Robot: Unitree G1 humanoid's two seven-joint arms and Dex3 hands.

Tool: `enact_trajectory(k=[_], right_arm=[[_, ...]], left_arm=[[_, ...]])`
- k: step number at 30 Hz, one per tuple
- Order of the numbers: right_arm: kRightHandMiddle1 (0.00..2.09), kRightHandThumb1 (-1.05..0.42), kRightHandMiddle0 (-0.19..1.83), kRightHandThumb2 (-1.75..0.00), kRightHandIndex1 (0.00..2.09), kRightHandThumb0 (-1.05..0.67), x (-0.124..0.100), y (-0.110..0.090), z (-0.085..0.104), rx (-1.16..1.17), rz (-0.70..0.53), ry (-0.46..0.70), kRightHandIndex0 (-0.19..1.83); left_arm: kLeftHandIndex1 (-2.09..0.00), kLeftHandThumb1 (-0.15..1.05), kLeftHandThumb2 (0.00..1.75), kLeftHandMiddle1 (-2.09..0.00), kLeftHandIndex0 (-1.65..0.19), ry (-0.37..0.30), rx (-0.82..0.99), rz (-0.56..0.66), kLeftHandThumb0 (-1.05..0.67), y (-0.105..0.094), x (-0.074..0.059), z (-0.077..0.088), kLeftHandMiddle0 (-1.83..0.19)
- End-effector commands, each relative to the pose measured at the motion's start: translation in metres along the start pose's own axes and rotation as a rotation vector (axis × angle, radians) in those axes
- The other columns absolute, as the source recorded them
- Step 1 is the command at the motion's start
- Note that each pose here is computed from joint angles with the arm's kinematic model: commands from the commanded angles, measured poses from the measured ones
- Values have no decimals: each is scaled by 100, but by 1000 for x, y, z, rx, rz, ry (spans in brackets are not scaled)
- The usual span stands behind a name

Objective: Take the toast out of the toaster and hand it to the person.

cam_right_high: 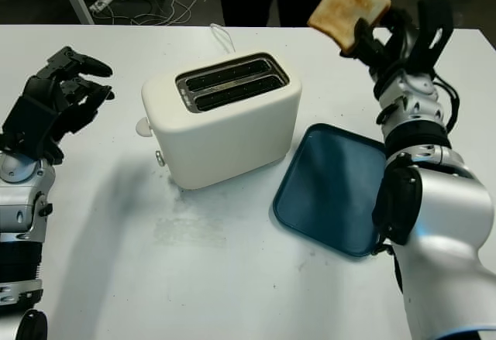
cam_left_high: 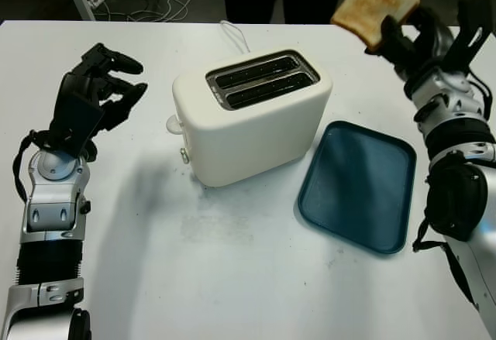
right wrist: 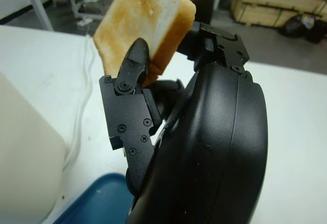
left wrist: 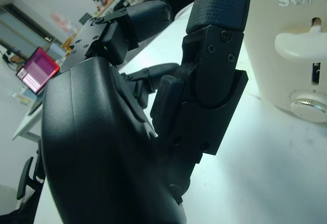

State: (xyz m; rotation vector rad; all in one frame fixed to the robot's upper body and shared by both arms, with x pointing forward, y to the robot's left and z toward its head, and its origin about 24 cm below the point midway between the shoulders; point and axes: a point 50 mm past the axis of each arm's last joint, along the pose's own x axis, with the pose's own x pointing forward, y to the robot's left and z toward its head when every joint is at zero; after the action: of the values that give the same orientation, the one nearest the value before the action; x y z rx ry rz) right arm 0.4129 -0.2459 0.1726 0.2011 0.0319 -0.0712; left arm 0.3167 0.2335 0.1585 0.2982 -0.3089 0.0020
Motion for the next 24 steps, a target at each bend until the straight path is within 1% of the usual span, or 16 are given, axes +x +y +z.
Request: enact_trajectory(k=[1, 4, 5, 8, 10, 12, 17, 18, 21, 24], right_arm=[[175, -92, 4, -60, 175, -14, -1, -1, -11, -18, -4, 41, 44], [175, -92, 2, -60, 175, -14, -3, -3, -18, -38, 4, 58, 42], [175, -92, 8, -59, 175, -15, -3, -3, -20, -39, 16, 59, 46], [175, -92, 9, -59, 175, -15, -5, -6, -27, -55, 27, 78, 46], [175, -92, 17, -54, 175, -18, -6, -6, -30, -62, 23, 87, 52], [175, -92, 17, -55, 175, -16, -6, -5, -33, -54, 23, 88, 55], [175, -92, 17, -57, 175, -16, -6, -4, -36, -44, 17, 100, 58], [175, -92, 14, -57, 175, -16, -6, -4, -37, -43, 16, 104, 55], [175, -92, 24, -52, 175, -18, -6, -2, -37, -44, 27, 101, 62], [175, -92, 18, -53, 175, -17, -5, 0, -36, -50, 30, 101, 57]], left_arm=[[-139, 92, 19, -149, -33, -3, 19, 0, -105, 2, -1, -1, -32], [-140, 92, 21, -148, -32, -9, 18, 1, -105, 2, -1, -1, -32], [-140, 92, 21, -148, -32, -10, 15, 1, -105, 2, -1, -2, -32], [-140, 92, 20, -148, -32, -3, 12, 0, -105, 1, -1, -2, -32], [-140, 92, 19, -149, -32, -1, 8, -1, -105, 2, -1, -2, -32], [-140, 92, 19, -149, -32, -1, 9, -1, -105, 1, -1, -2, -33], [-140, 92, 19, -149, -33, 3, 13, -4, -105, 1, -1, -2, -34], [-141, 92, 19, -149, -33, 4, 16, -4, -105, 1, -1, -1, -34], [-141, 92, 19, -149, -33, 3, 5, -4, -105, 1, -1, -1, -34], [-141, 92, 18, -149, -34, 1, 1, -4, -105, 0, -1, -2, -34]])
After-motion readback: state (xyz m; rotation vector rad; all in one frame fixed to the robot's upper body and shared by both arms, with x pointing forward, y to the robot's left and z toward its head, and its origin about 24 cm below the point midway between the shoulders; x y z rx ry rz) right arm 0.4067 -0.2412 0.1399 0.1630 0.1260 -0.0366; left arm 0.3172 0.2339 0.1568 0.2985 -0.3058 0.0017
